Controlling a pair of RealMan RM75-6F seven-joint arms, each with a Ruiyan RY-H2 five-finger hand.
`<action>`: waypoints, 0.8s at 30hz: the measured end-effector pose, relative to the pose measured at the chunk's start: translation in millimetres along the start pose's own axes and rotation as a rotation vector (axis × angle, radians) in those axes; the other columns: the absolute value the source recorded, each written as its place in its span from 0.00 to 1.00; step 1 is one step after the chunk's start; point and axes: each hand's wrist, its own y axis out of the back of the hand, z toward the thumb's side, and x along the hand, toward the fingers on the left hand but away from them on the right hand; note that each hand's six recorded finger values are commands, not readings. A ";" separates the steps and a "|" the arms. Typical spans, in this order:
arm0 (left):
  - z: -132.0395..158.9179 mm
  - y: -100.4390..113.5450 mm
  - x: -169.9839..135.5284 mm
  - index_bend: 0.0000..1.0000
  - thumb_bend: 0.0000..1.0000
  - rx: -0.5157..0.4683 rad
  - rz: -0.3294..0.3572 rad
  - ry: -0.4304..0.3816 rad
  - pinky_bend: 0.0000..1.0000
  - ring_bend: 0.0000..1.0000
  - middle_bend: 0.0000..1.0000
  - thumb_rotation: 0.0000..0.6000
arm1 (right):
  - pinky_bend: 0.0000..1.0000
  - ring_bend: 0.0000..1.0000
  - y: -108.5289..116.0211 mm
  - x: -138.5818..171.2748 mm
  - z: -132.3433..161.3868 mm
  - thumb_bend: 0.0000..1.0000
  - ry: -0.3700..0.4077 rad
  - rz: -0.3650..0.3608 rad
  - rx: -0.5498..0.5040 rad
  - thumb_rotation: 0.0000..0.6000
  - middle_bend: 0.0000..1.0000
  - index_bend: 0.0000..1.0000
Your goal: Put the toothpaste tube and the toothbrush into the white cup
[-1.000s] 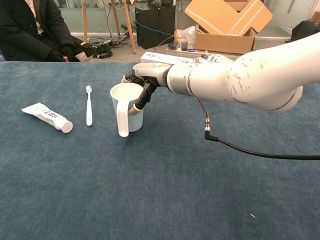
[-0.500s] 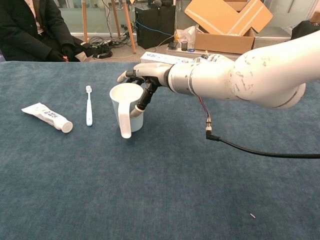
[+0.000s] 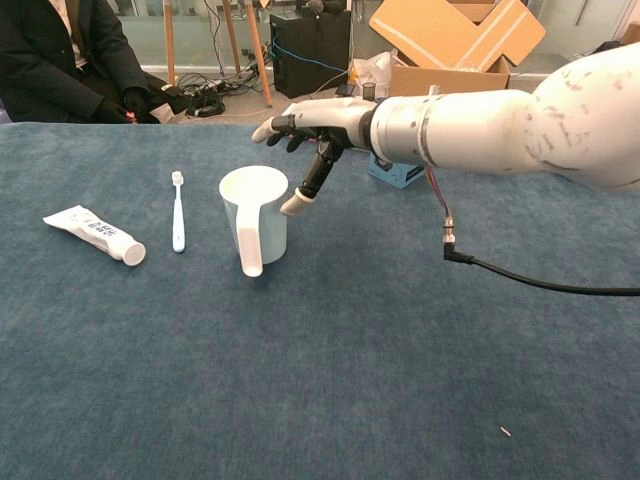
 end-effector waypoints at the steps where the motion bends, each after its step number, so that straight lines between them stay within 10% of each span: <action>1: 0.7 -1.6 0.3 0.26 0.27 0.003 -0.006 -0.002 0.23 0.10 0.09 1.00 | 0.40 0.10 3.5 5.1 -2.1 0.00 0.000 -0.003 0.010 1.00 0.08 0.00; 15: 18.7 -14.6 7.0 0.27 0.27 -0.030 -0.023 -0.075 0.23 0.10 0.10 1.00 | 0.40 0.08 45.9 114.7 -24.1 0.01 -0.013 -0.094 0.190 1.00 0.09 0.00; 24: 57.7 -15.7 23.7 0.27 0.27 -0.083 -0.043 -0.291 0.20 0.06 0.09 1.00 | 0.40 0.09 60.3 228.9 -57.0 0.01 -0.066 -0.272 0.313 1.00 0.11 0.00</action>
